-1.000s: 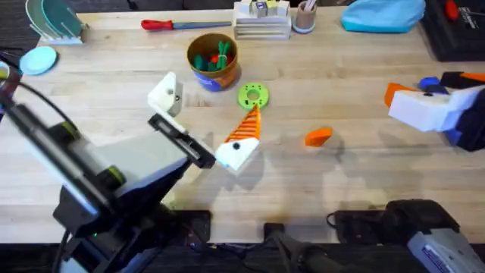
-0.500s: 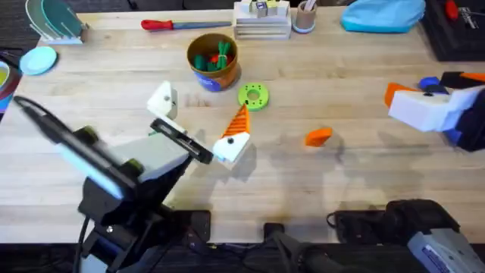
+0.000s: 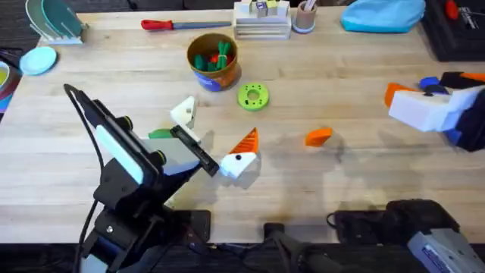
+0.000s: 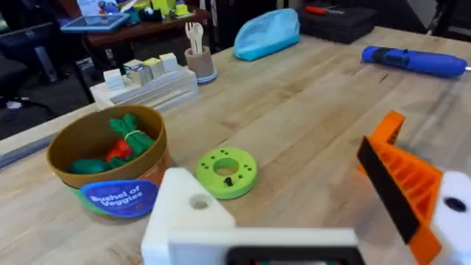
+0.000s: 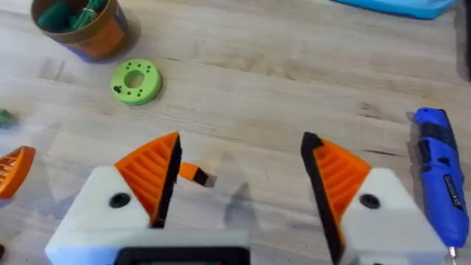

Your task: Pick up the gripper from the table and insert it into the empty holder that is missing its gripper. Then pick up a screw, insert it into the mounting hole, and use the screwdriver to tighten it. Finally, clean up the table by picking up the vegetable and placing it into the bucket.

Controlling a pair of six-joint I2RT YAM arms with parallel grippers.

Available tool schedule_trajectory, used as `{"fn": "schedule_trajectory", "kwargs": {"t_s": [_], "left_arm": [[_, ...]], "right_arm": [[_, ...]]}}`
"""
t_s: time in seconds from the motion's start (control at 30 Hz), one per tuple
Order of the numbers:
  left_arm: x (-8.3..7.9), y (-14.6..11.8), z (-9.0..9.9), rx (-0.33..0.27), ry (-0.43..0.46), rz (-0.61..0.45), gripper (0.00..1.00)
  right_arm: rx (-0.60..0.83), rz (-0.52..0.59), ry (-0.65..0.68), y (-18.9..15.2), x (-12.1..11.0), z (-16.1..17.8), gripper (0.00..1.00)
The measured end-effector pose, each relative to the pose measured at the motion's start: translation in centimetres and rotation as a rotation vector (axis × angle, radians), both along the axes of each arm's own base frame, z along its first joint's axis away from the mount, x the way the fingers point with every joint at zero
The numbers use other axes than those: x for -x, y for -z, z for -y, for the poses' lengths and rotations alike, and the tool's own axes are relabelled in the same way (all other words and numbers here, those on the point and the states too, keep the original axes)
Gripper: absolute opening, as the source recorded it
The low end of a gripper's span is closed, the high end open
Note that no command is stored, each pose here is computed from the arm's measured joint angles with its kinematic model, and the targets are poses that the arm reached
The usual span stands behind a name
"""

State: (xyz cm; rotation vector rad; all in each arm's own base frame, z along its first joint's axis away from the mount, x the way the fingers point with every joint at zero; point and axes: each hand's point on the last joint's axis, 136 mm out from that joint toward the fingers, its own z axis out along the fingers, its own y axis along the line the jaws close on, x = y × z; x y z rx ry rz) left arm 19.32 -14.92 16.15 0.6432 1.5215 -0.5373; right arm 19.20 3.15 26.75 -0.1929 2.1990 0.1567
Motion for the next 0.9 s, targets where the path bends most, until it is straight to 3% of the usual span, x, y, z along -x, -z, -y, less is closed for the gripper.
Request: {"fn": "schedule_trajectory", "kwargs": {"t_s": [0.9], "left_arm": [[0.44,-0.06,0.45,0.003,0.037,0.001,0.993]], "right_arm": [[0.000,0.000,0.000,-0.01,0.00,0.00,0.945]]}}
